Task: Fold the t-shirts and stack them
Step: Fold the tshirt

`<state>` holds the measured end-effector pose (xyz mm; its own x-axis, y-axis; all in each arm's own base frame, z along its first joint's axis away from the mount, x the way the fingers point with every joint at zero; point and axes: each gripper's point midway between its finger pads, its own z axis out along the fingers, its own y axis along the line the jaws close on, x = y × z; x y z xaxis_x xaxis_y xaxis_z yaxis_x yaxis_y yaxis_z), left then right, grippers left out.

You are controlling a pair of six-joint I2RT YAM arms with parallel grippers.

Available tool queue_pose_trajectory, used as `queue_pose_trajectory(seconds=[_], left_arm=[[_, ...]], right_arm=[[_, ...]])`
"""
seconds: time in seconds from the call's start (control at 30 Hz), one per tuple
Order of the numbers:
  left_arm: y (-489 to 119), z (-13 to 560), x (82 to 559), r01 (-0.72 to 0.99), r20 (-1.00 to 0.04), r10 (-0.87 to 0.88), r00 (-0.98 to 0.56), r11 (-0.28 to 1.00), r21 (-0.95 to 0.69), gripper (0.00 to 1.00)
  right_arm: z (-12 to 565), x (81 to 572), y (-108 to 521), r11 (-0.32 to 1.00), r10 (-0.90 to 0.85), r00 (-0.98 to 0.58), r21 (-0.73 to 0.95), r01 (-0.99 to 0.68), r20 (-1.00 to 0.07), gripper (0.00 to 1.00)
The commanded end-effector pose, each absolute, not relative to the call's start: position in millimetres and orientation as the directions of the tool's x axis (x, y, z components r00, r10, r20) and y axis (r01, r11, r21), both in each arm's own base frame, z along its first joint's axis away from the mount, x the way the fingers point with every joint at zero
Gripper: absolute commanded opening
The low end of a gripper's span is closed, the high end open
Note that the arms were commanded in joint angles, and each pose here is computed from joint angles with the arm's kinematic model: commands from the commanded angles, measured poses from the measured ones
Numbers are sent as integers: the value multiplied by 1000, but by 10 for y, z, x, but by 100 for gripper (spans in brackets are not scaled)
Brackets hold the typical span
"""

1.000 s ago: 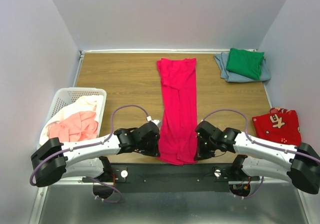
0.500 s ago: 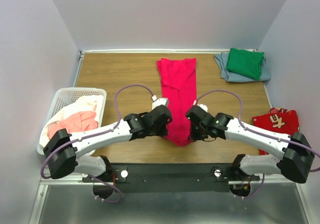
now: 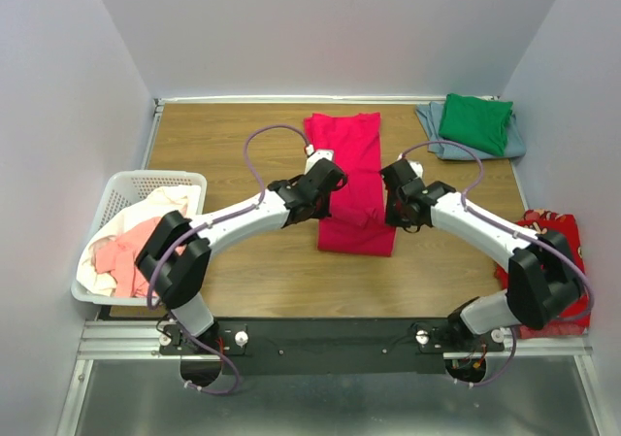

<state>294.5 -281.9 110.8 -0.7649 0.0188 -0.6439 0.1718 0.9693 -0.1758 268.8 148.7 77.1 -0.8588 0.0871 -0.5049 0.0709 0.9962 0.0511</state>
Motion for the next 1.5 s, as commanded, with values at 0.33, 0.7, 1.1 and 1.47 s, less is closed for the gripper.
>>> queue_pose_trajectory(seconds=[0.33,0.7,1.1,1.47], left_arm=[[-2818,1232,4147,206,-727,88,-681,976,-74,0],[-2824,803,4650,254,-675,163,-720,966,-38,0],[-2468,1441,5408,97,-814,8,-581,993,-60,21],[-2535,1394,5151,280,-760,124,-637,957,-79,22]], right_arm=[[727,4030,1512,997,57,-811,76,16,-582,1],[580,4555,1527,995,78,-814,95,28,-575,5],[982,5510,1403,984,169,-705,162,77,-689,60],[909,4928,1467,976,154,-788,218,26,-596,57]])
